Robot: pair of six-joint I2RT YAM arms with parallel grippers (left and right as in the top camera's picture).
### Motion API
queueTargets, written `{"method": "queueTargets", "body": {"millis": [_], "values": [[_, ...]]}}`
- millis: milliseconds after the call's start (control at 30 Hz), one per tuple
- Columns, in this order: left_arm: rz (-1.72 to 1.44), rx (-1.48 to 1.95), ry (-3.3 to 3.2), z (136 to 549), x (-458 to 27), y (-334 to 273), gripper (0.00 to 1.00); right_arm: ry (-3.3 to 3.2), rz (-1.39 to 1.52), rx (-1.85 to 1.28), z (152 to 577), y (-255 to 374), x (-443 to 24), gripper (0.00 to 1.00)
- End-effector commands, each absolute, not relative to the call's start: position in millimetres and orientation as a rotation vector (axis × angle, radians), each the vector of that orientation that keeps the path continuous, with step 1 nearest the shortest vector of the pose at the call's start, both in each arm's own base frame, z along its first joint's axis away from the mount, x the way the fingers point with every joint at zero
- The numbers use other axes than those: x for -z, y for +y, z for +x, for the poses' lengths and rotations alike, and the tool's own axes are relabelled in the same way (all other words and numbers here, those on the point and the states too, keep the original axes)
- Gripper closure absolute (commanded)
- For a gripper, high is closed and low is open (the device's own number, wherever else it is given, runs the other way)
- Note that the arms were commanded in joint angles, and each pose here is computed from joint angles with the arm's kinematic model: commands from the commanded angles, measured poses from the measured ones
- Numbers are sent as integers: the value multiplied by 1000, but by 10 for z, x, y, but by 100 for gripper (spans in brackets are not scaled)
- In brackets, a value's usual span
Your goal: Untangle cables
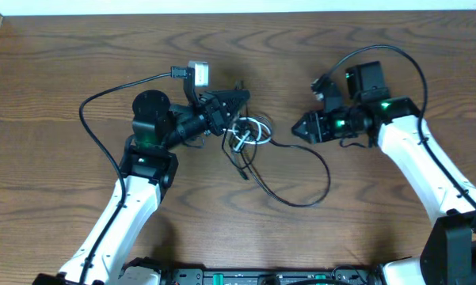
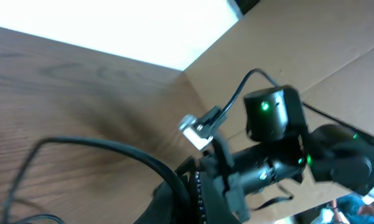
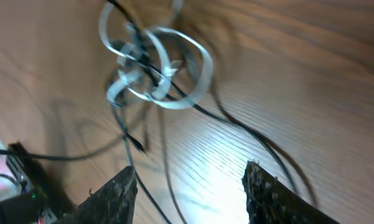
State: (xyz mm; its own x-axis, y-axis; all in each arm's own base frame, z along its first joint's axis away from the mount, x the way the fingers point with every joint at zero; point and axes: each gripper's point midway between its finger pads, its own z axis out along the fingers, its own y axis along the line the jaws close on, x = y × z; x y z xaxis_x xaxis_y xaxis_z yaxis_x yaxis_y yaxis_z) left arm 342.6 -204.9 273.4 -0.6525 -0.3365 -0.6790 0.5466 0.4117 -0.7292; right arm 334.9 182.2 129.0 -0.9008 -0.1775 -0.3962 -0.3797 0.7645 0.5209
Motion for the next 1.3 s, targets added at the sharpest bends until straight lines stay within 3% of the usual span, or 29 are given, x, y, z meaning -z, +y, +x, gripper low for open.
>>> {"method": "queueTargets", "body": {"millis": [0, 100, 233, 300, 700, 1267], "values": [[180, 1388, 1801, 3345, -2924, -2048, 92, 2590, -547, -908, 3276, 2055, -1341, 49], [188, 1388, 1781, 3305, -3001, -2039, 92, 2616, -508, -859, 3306, 2106, -1273, 50], [206, 1384, 1749, 3242, -3116, -2024, 92, 2637, -524, -868, 3268, 2259, -1179, 66], [213, 1382, 1736, 3217, -3160, -2018, 92, 2652, -538, -879, 3230, 2367, -1113, 67], [238, 1394, 1722, 3153, -3219, -2026, 92, 2712, -484, -796, 3204, 2676, -824, 68], [269, 1428, 1729, 3080, -3218, -2111, 92, 2732, -264, -574, 3409, 2463, -728, 67]]}}
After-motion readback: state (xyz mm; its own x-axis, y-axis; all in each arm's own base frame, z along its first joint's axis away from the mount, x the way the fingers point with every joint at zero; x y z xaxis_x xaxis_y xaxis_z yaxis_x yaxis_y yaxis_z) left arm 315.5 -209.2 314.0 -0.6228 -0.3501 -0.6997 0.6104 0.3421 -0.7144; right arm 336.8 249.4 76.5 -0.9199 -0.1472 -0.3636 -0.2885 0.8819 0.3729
